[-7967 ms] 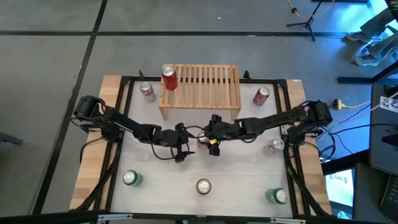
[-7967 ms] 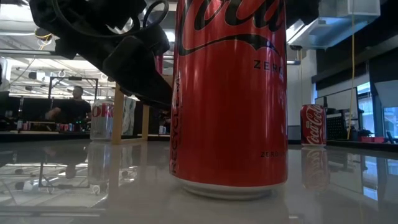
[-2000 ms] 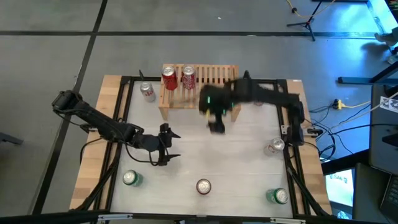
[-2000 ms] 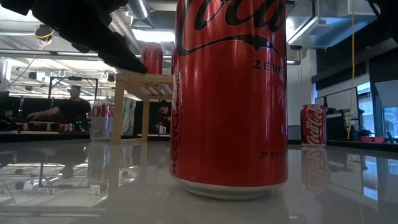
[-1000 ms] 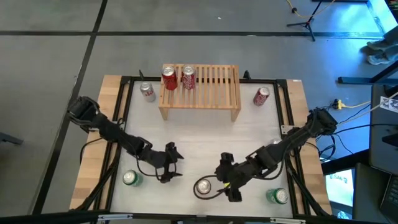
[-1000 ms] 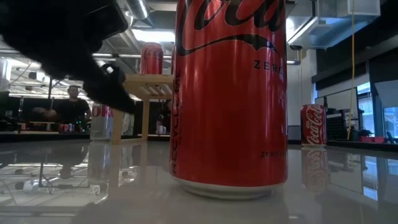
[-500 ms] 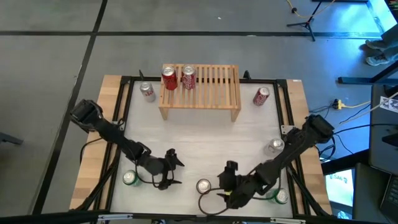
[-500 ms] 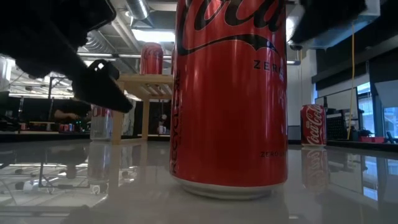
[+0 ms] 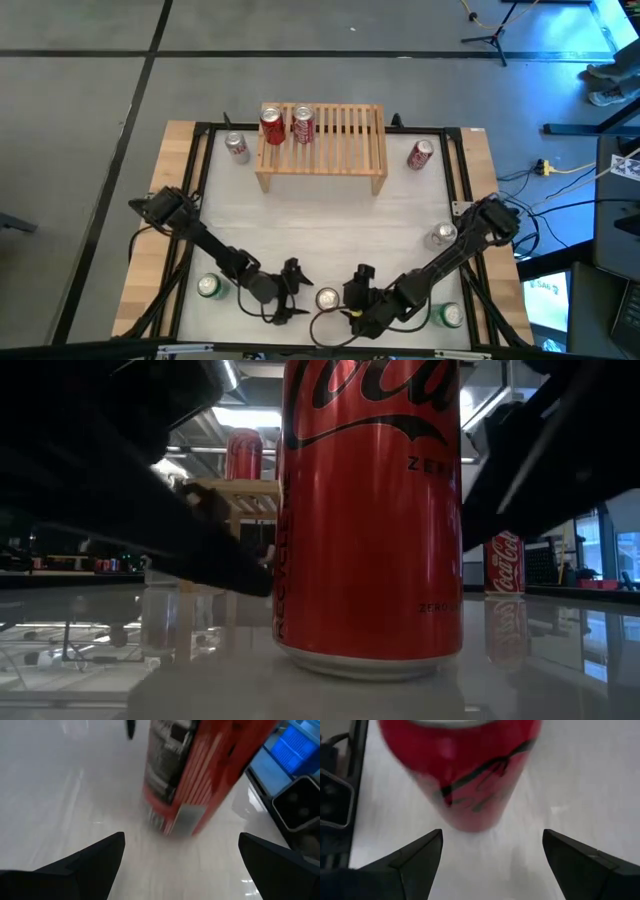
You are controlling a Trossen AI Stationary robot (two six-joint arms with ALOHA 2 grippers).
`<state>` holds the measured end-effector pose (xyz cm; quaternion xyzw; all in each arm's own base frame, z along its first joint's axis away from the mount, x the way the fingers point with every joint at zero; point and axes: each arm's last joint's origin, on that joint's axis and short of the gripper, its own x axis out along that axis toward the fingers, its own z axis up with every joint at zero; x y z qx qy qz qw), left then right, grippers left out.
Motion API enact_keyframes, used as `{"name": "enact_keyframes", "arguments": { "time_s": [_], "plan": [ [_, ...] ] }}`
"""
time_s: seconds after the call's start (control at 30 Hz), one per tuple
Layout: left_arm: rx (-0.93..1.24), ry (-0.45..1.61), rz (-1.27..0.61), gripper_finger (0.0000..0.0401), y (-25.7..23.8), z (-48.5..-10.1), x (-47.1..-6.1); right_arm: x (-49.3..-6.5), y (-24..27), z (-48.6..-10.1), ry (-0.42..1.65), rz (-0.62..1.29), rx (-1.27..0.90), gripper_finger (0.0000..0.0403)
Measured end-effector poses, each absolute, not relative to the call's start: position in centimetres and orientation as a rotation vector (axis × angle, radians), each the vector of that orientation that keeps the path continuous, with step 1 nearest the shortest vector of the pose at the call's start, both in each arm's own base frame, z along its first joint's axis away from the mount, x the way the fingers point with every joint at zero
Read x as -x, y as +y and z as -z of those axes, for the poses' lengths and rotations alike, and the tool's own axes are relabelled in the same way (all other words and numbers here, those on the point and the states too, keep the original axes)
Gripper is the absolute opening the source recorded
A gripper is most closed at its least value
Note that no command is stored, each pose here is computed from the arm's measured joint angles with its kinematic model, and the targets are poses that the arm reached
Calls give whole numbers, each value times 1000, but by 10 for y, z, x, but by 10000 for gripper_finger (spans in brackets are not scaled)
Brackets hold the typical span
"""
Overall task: Place canned beverage on shelf
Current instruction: Put the red and black soda can on the shelf aligned with the other red and black soda can
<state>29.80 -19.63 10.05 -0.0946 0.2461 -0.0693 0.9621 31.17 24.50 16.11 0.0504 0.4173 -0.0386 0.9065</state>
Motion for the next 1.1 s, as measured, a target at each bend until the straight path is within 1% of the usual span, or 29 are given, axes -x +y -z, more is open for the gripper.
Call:
{"name": "enact_keyframes", "arguments": {
  "time_s": [0.27,0.5,0.7,0.97,1.03,1.1],
  "plan": [
    [180,475,103,380,-192,-103,-314,-319,244,-161,810,85,-113,337],
    [181,537,47,380,-180,-97,-317,-324,245,-163,782,59,-152,337],
    [147,628,11,380,-175,-98,-310,-324,247,-164,797,10,-184,337],
    [106,648,-83,380,-170,-117,-300,-323,249,-165,836,-55,-210,337],
    [96,672,-77,380,-172,-117,-297,-321,249,-171,863,-67,-215,337],
    [86,685,-65,380,-175,-118,-293,-320,248,-187,881,-62,-217,337]
  ]
}}
